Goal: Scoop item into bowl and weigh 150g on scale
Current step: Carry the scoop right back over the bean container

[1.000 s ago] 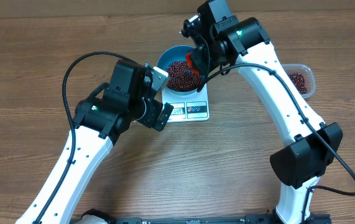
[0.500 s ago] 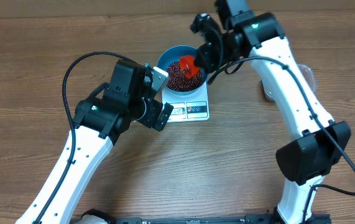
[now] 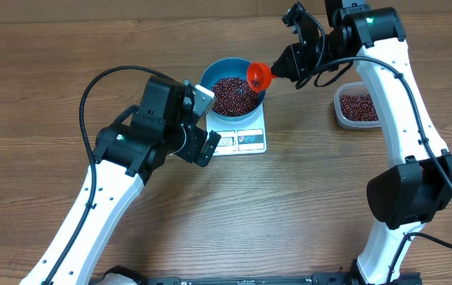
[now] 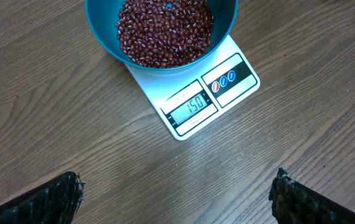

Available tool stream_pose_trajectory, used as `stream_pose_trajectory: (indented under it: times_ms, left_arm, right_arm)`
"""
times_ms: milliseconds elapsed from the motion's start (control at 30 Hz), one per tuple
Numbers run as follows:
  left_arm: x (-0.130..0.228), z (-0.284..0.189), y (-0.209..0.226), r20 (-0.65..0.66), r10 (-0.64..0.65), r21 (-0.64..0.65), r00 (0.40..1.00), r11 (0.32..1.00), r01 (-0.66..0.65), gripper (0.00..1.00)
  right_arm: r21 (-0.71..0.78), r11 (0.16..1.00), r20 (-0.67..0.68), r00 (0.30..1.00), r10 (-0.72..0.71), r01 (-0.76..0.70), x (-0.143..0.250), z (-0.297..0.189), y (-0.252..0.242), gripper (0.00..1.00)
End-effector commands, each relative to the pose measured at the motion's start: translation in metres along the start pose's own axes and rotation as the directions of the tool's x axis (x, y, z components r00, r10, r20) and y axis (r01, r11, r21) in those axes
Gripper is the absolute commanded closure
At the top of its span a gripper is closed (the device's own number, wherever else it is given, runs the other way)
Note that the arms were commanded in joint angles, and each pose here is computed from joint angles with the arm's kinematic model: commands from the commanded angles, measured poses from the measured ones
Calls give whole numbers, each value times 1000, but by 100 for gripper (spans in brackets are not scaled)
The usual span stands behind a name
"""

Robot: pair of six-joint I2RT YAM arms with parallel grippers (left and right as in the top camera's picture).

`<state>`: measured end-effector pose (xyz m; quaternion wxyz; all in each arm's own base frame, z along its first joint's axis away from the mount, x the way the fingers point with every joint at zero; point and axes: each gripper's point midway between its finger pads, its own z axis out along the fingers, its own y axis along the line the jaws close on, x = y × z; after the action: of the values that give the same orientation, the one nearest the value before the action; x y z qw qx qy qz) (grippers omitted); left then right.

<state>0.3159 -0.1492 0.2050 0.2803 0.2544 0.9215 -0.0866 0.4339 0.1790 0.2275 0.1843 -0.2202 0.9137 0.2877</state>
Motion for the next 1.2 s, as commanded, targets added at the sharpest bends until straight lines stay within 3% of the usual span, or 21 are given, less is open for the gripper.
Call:
stream_pose_trajectory:
  times_ms: [0, 633, 867, 1167]
  left_arm:
    - [-1, 2, -5, -1, 24, 18, 1000, 1000, -24, 1]
    - [-1, 2, -5, -1, 24, 18, 1000, 1000, -24, 0]
    - [-1, 2, -4, -1, 24, 18, 1000, 1000, -24, 0]
    - [-1, 2, -4, -1, 24, 18, 1000, 1000, -24, 0]
  right_arm:
    - [-24, 999, 62, 997, -39, 40, -12, -22, 20, 96]
    - [-67, 997, 65, 998, -26, 30, -10, -27, 27, 96]
    - [-67, 998, 120, 993, 19, -11, -8, -63, 17, 96]
    - [11, 987, 201, 967, 157, -163, 10, -126, -32, 96]
